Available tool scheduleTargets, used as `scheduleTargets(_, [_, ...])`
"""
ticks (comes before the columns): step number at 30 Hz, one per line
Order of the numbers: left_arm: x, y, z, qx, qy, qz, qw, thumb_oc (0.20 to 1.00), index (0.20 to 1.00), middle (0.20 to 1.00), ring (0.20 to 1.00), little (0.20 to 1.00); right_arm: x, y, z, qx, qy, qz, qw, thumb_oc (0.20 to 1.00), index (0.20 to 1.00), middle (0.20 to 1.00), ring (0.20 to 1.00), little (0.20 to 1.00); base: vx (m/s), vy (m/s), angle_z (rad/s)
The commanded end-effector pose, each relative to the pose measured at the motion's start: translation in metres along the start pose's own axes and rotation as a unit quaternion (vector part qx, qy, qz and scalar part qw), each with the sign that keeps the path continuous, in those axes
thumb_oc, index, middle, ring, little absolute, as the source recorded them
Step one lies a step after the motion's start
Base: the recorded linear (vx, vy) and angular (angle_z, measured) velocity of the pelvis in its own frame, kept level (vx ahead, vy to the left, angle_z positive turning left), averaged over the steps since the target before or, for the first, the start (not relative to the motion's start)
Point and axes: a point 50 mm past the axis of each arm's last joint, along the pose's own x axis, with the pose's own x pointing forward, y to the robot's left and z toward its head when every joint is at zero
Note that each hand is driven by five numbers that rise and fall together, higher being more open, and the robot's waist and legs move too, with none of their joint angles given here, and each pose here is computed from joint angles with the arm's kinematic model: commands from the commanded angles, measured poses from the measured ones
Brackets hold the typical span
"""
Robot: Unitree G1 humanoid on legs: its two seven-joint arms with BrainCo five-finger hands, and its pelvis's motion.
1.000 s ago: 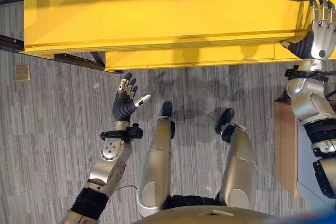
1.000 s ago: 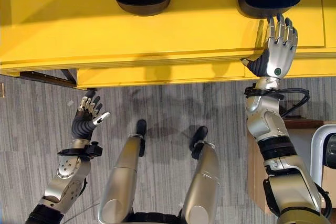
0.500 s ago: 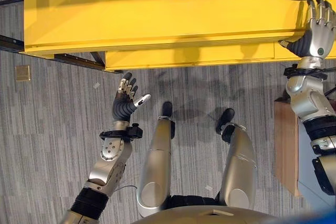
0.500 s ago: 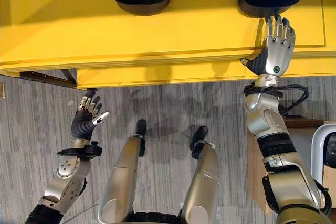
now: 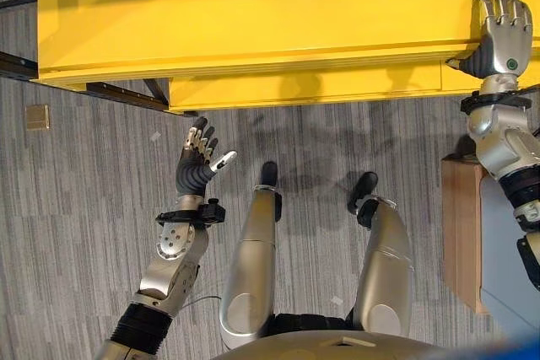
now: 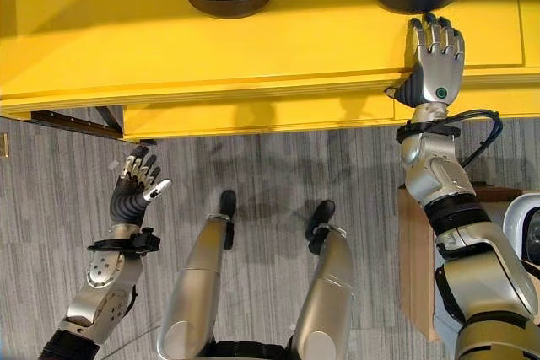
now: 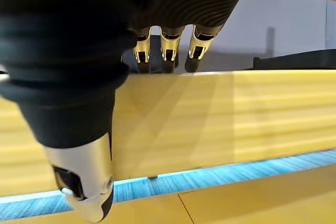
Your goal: Move parts from the plastic box to the shelf.
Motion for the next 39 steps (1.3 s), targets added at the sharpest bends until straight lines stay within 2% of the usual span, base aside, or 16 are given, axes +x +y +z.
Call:
scheduleTargets(1, [-0.005,0.002,0.018,0.007,-0.042,-0.023,0.999,1.0,1.0,1.0,1.0,1.0,0.064,-0.074,0.011,0.0,-0.006,-0.136,0.991,1.0,1.0,1.0,1.0,1.0,0.0,0.0,0.0])
scheduleTargets(5, [-0.005,0.002,0.016,0.005,-0.039,-0.022,0.999,1.0,1.0,1.0,1.0,1.0,0.069,-0.075,0.021,0.008,-0.019,-0.133,0.991,1.0,1.0,1.0,1.0,1.0,0.0,0.01,-0.07])
scheduleTargets(8, [-0.004,0.0,0.015,0.001,-0.039,-0.018,0.999,1.0,1.0,1.0,1.0,1.0,0.053,-0.054,0.022,0.038,-0.011,-0.106,0.994,1.0,1.0,1.0,1.0,1.0,-0.01,0.0,0.02])
scheduleTargets(9, [-0.003,0.0,0.013,-0.001,-0.036,-0.009,0.999,1.0,1.0,1.0,1.0,1.0,0.027,-0.029,0.025,0.091,-0.003,-0.078,0.993,1.0,1.0,1.0,1.0,1.0,-0.02,-0.002,0.07])
scheduleTargets(11, [-0.003,0.001,0.011,0.0,-0.032,-0.002,0.999,1.0,1.0,1.0,1.0,1.0,0.005,-0.014,0.028,0.114,-0.007,-0.051,0.992,1.0,1.0,1.0,1.0,1.0,-0.01,-0.001,0.03])
scheduleTargets(12, [-0.005,0.002,0.009,0.002,-0.026,0.007,1.0,1.0,1.0,1.0,1.0,1.0,-0.028,0.006,0.034,0.157,-0.004,-0.013,0.987,1.0,1.0,1.0,1.0,1.0,-0.03,-0.006,-0.05])
scheduleTargets(14, [-0.005,0.002,0.008,0.003,-0.024,0.008,1.0,1.0,1.0,1.0,1.0,1.0,-0.04,0.011,0.035,0.173,0.0,0.001,0.985,1.0,1.0,1.0,1.0,1.0,-0.03,-0.025,-0.1])
scheduleTargets(15, [-0.007,0.003,0.006,0.006,-0.019,0.017,1.0,1.0,1.0,1.0,1.0,1.0,-0.073,0.022,0.044,0.237,0.004,0.035,0.971,1.0,1.0,1.0,1.0,1.0,-0.04,-0.039,-0.05])
scheduleTargets(16, [-0.008,0.004,0.005,0.008,-0.016,0.018,1.0,1.0,1.0,1.0,1.0,1.0,-0.083,0.024,0.044,0.254,0.009,0.045,0.966,1.0,1.0,1.0,1.0,1.0,-0.05,-0.053,-0.03])
scheduleTargets(18, [-0.011,0.005,0.001,0.012,-0.005,0.02,1.0,1.0,1.0,1.0,1.0,1.0,-0.11,0.024,0.044,0.32,0.03,0.059,0.945,1.0,1.0,1.0,1.0,1.0,-0.04,-0.05,-0.07])
scheduleTargets(23, [-0.011,0.007,-0.002,0.027,0.004,0.006,1.0,1.0,1.0,1.0,1.0,1.0,-0.127,-0.003,0.058,0.445,-0.03,0.079,0.892,1.0,1.0,1.0,1.0,1.0,-0.03,-0.072,-0.16])
scheduleTargets(32, [-0.012,0.014,-0.003,0.037,0.006,0.0,0.999,1.0,1.0,1.0,1.0,1.0,-0.135,-0.035,0.063,0.506,-0.094,0.083,0.854,1.0,1.0,1.0,1.0,1.0,0.0,-0.069,-0.29])
scheduleTargets(34, [-0.017,0.017,-0.008,0.026,0.022,-0.003,0.999,1.0,1.0,1.0,1.0,1.0,-0.144,-0.038,0.064,0.578,-0.084,0.114,0.804,1.0,1.0,1.0,1.0,1.0,0.06,-0.152,-0.64])
scheduleTargets(36, [-0.018,0.018,-0.01,0.025,0.027,-0.005,0.999,1.0,1.0,1.0,1.0,1.0,-0.147,-0.036,0.062,0.592,-0.076,0.127,0.792,1.0,1.0,1.0,1.0,1.0,0.04,-0.135,-0.62])
scheduleTargets(37, [-0.022,0.016,-0.015,0.016,0.042,-0.012,0.999,1.0,1.0,1.0,1.0,1.0,-0.156,-0.031,0.057,0.638,-0.043,0.157,0.752,1.0,1.0,1.0,1.0,1.0,0.04,-0.166,-0.42])
scheduleTargets(39, [-0.022,0.014,-0.016,0.012,0.045,-0.016,0.999,1.0,1.0,1.0,1.0,1.0,-0.159,-0.029,0.054,0.645,-0.033,0.167,0.745,1.0,1.0,1.0,1.0,1.0,0.01,-0.14,-0.4])
